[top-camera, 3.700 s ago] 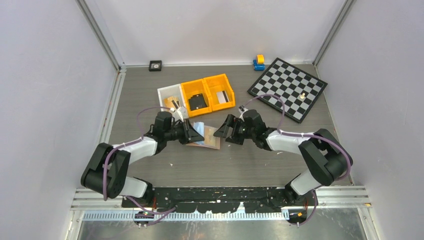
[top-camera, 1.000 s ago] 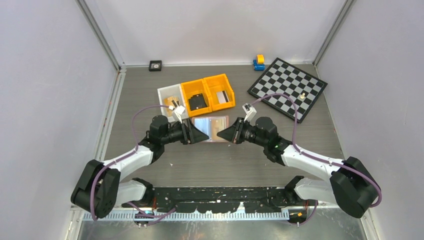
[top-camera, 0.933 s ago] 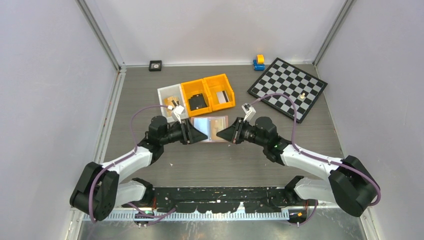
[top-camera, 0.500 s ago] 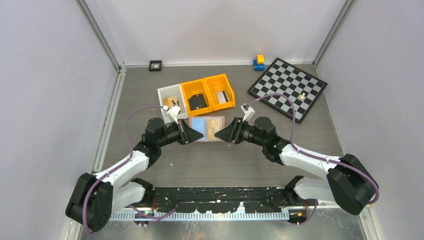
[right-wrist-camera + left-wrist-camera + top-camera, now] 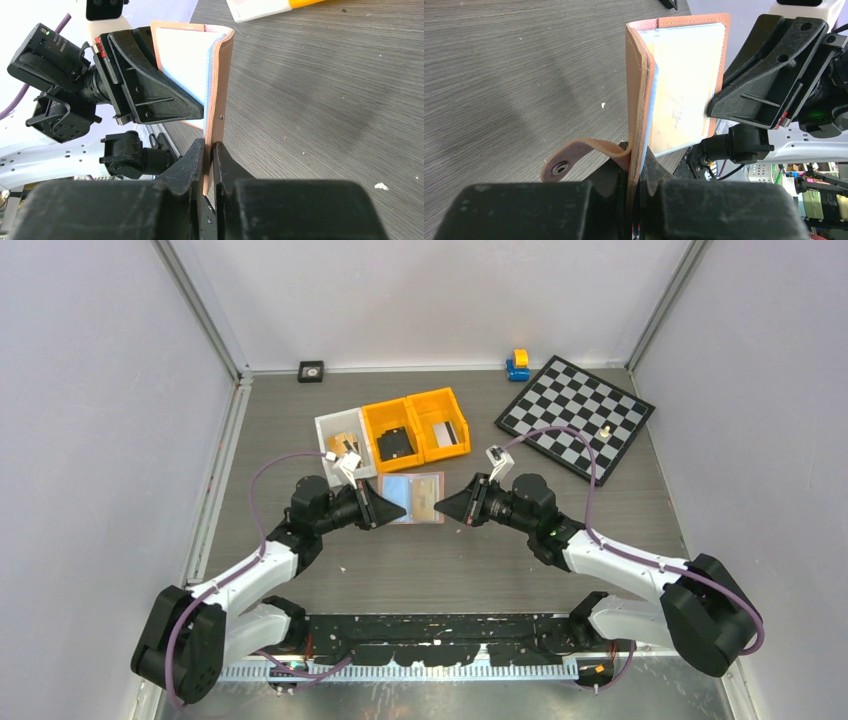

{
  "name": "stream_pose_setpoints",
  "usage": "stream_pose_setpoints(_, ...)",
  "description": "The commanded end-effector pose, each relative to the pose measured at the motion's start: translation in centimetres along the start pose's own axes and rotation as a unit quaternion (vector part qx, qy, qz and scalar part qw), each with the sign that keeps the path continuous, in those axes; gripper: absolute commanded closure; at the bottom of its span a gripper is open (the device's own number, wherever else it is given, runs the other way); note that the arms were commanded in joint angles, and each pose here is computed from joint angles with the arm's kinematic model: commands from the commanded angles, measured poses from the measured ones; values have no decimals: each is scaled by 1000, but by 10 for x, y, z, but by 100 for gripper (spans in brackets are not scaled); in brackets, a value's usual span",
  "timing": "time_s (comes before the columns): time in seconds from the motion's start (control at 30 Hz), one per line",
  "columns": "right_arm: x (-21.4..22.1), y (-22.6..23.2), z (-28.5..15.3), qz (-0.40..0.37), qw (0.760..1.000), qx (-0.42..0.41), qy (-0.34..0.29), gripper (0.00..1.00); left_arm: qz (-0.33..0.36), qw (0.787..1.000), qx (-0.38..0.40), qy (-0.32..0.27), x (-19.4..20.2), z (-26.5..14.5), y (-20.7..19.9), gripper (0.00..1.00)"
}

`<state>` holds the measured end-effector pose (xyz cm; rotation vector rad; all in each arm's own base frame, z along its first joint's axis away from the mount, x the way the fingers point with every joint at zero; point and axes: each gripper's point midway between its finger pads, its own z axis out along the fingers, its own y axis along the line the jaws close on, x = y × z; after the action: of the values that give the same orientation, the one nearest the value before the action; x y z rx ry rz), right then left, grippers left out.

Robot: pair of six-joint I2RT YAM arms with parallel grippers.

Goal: Take the credit cards out of the card holder
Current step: Remove the credit card from the card holder.

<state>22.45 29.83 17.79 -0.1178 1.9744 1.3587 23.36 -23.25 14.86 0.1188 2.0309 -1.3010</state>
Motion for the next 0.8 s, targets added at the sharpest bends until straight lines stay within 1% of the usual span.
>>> stream_pose_setpoints(0.0, -9, 12, 2, -11, 1000, -23, -15, 89, 20, 999, 26, -16, -11, 0, -13, 100)
stream_pose_setpoints(0.07, -8, 9, 3, -11, 1000, -15, -13, 91, 20, 999, 35, -13, -11, 1, -15, 100)
stream_pose_setpoints(0.23, -7, -17, 7, -7, 998, 55, -7, 94, 25, 998, 53, -11, -11, 0, -22, 100)
stream_pose_setpoints(0.33, -4, -9, 12, -8, 999, 32, 6, 94, 23, 999, 43, -11, -10, 1, -18, 100)
stream_pose_setpoints(0.4, 0, -3, 15, -6, 1000, 12, 17, 97, 16, 999, 29, -6, -8, 4, -11, 100)
stream_pose_setpoints(0.47, 1, -3, 16, -9, 1000, 16, 20, 99, 6, 1000, 22, 6, -4, 9, -3, 100)
stream_pose_setpoints(0.57, 2, -4, 16, -14, 999, 24, 22, 100, -8, 999, 15, 30, 4, 20, 6, 100)
stream_pose_setpoints(0.77, 6, -15, 20, -25, 997, 68, 34, 99, -28, 996, -10, 86, 29, 42, 25, 100)
